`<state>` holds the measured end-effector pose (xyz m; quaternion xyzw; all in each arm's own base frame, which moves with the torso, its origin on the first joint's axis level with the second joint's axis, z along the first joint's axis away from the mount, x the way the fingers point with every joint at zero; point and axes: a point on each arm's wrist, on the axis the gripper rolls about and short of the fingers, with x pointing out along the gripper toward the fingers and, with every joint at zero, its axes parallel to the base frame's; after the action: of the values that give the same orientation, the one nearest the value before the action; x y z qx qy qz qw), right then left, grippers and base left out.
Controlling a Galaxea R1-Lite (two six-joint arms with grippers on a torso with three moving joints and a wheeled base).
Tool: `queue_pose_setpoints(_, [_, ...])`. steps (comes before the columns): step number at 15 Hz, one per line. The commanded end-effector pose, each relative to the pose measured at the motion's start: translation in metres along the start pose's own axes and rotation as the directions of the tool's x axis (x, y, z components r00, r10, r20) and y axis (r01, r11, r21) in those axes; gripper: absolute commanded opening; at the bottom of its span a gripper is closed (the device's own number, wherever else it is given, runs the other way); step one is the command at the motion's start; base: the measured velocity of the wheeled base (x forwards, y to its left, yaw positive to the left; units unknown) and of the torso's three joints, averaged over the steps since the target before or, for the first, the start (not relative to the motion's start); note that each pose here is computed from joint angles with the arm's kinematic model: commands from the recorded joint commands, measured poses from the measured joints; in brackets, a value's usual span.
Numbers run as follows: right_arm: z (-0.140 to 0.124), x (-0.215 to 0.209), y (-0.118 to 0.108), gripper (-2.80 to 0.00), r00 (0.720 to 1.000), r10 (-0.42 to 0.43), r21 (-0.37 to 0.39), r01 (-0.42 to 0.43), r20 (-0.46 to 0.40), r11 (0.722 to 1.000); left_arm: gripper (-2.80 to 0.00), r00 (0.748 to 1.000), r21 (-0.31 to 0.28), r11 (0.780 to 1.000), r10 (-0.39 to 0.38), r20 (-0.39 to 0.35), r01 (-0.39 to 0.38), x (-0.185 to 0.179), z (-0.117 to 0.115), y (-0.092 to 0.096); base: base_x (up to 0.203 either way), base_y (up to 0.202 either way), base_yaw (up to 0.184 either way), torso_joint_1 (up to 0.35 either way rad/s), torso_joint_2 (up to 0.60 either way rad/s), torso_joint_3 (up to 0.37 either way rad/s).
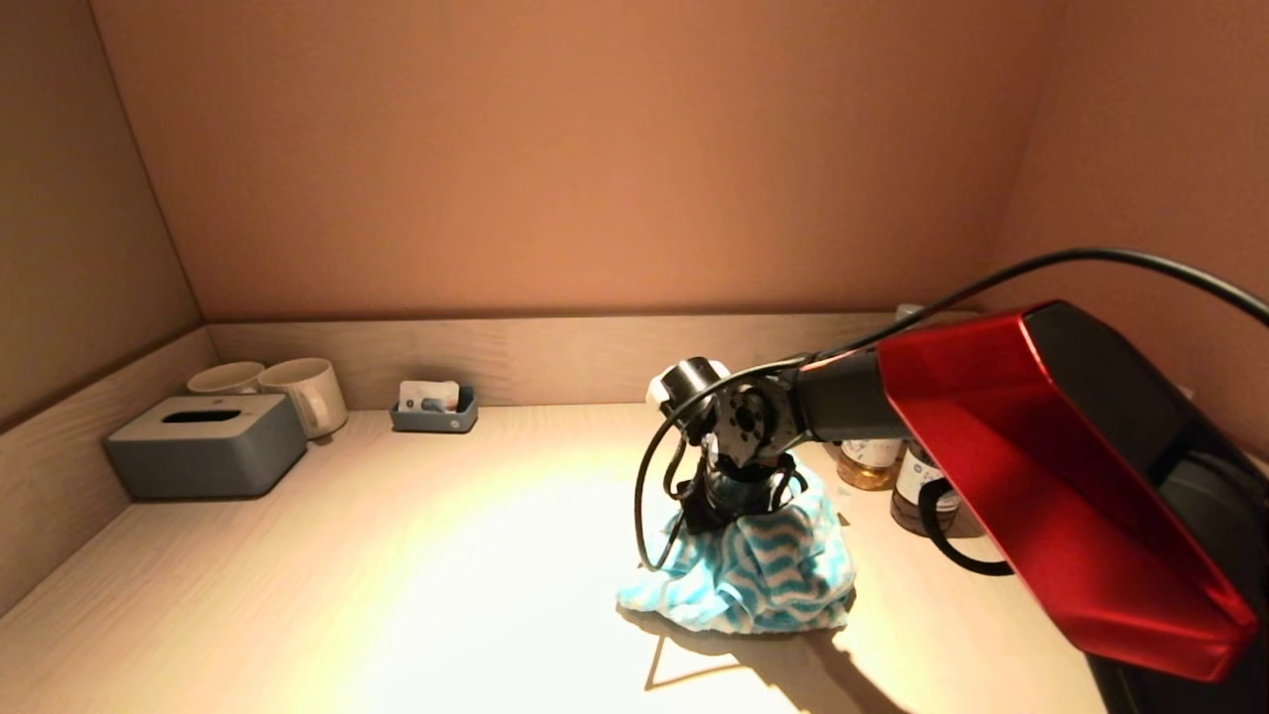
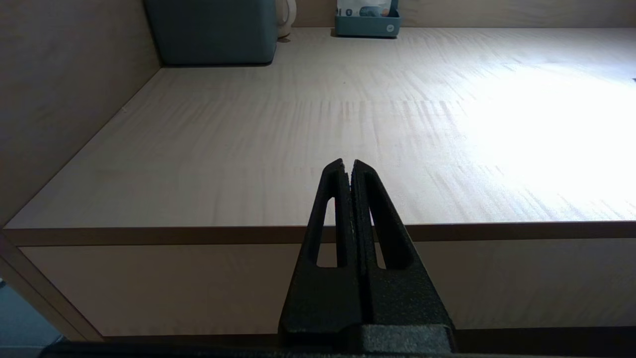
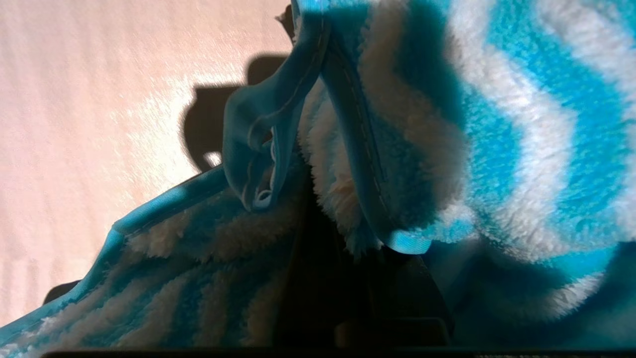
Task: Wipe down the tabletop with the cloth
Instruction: Sweep the stains on the table
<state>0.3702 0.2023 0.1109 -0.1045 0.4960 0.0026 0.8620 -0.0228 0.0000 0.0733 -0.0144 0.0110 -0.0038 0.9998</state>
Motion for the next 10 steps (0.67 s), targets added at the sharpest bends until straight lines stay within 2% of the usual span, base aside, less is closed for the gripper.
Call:
queue_pose_setpoints(1, [-0.005, -0.027, -0.013, -2.8, 1.0, 0.008, 0.012, -0.008, 0.02, 1.0, -2.8, 1.0, 0.0, 1.0, 0.0, 0.0, 0.0, 0.0, 0.0, 0.0, 0.0, 0.0, 0.0, 0.0, 0.0, 0.0])
queue_pose_setpoints(3, [-0.021, -0.047, -0.021, -2.8, 1.0, 0.022, 0.002, -0.022, 0.01, 1.0, -2.8, 1.0, 0.0, 1.0, 0.0, 0.0, 0.0, 0.0, 0.0, 0.0, 0.0, 0.0, 0.0, 0.0, 0.0, 0.0])
queue_pose_setpoints(5, [-0.039, -0.067, -0.013, -2.8, 0.997, 0.076, -0.045, -0.076, -0.003, 0.996, -2.8, 1.0, 0.0, 1.0, 0.0, 0.0, 0.0, 0.0, 0.0, 0.0, 0.0, 0.0, 0.0, 0.0, 0.0, 0.0])
queue_pose_setpoints(7, [-0.053, -0.086, 0.012, -2.8, 0.989, 0.148, -0.122, -0.146, 0.003, 0.982, -2.8, 1.0, 0.0, 1.0, 0.0, 0.0, 0.0, 0.0, 0.0, 0.0, 0.0, 0.0, 0.0, 0.0, 0.0, 0.0])
queue_pose_setpoints(10, [-0.068, -0.094, 0.055, -2.8, 0.976, 0.216, -0.236, -0.208, 0.009, 0.949, -2.8, 1.0, 0.0, 1.0, 0.0, 0.0, 0.0, 0.0, 0.0, 0.0, 0.0, 0.0, 0.0, 0.0, 0.0, 0.0])
